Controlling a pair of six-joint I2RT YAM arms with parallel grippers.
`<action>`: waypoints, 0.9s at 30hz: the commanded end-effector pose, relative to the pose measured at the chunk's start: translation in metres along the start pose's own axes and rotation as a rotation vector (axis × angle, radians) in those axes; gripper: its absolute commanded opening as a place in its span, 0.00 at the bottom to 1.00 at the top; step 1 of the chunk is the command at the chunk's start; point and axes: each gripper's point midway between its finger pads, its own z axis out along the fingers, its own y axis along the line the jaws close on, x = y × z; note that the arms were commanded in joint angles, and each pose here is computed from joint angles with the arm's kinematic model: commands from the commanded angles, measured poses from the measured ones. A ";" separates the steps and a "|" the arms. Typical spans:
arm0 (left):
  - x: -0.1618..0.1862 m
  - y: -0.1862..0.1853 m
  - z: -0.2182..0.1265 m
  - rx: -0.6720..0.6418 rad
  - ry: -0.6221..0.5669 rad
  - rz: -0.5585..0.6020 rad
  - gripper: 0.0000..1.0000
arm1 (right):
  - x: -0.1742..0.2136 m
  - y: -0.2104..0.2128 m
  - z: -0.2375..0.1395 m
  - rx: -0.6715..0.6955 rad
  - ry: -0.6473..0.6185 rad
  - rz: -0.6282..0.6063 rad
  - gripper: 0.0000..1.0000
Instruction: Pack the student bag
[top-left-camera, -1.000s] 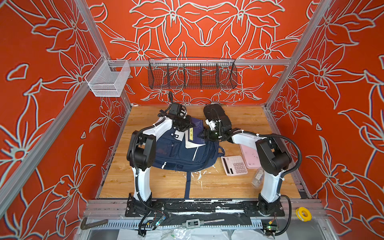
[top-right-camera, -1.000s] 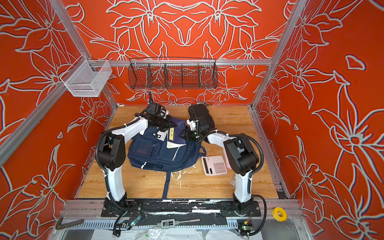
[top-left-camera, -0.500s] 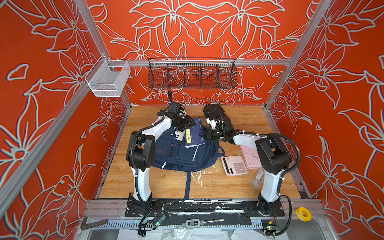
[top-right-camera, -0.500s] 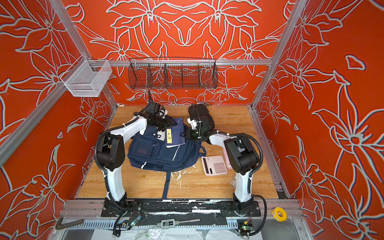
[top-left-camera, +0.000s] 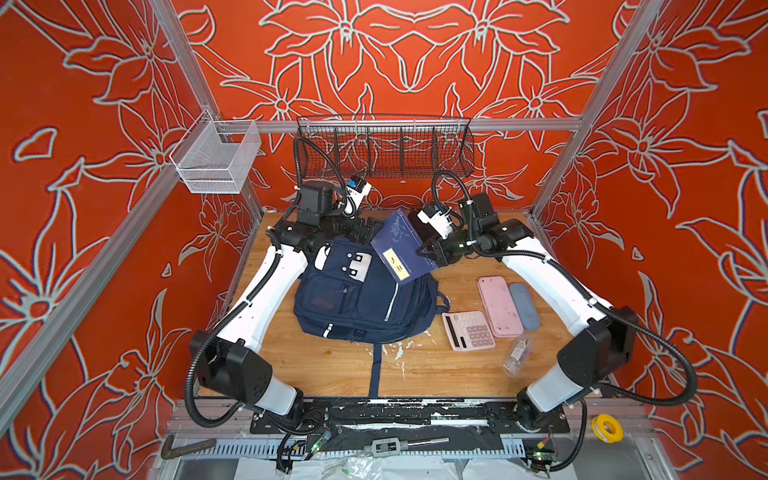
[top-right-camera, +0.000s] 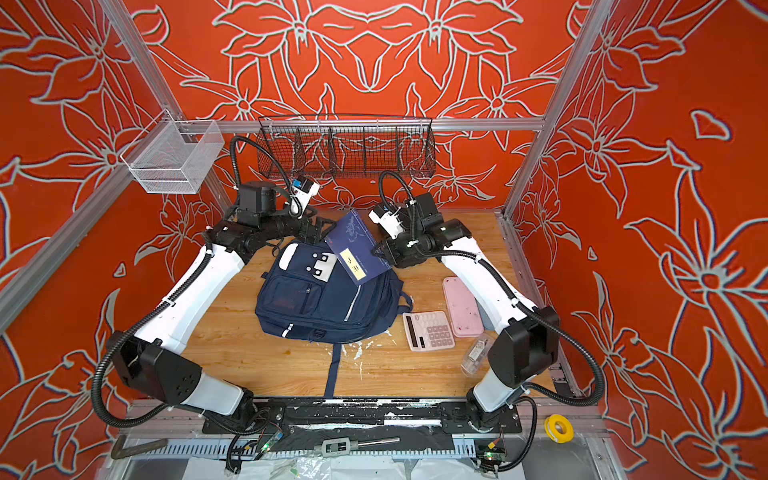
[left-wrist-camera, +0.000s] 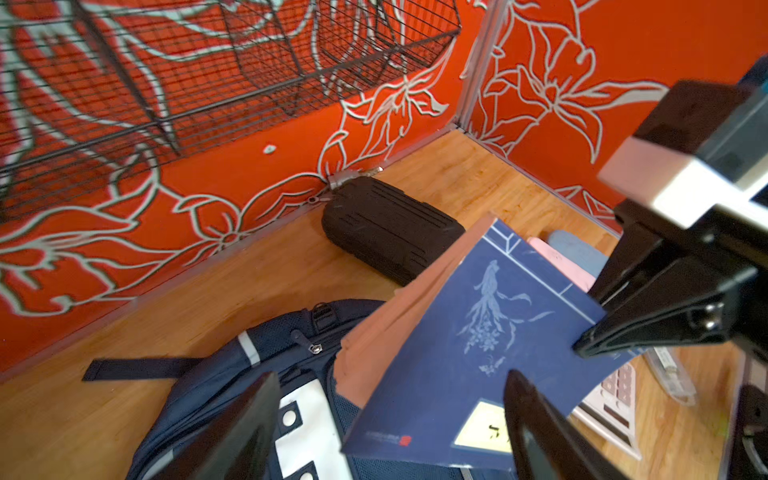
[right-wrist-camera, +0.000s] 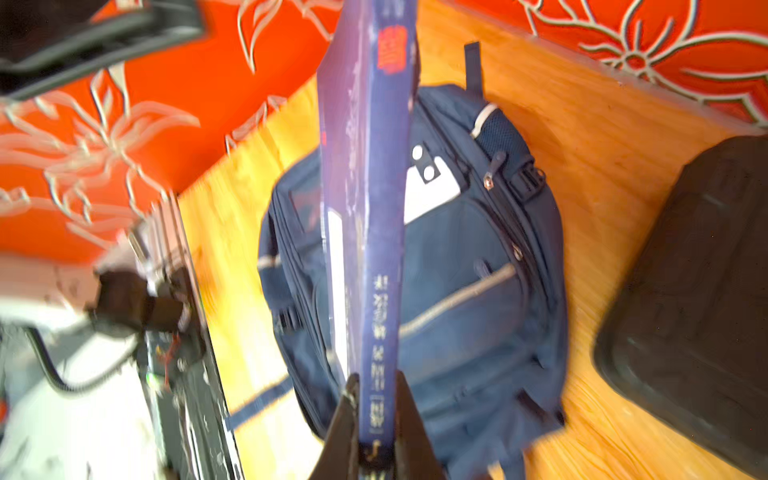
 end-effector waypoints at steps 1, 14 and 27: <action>0.010 -0.033 0.011 0.192 -0.025 0.210 0.85 | 0.016 0.020 -0.025 -0.021 0.058 -0.155 0.00; 0.004 -0.116 0.016 0.647 -0.079 0.181 0.43 | 0.023 0.046 -0.057 -0.039 0.064 -0.298 0.00; -0.053 -0.109 0.010 0.632 -0.171 -0.163 0.00 | 0.015 -0.021 -0.107 0.216 -0.266 -0.057 0.97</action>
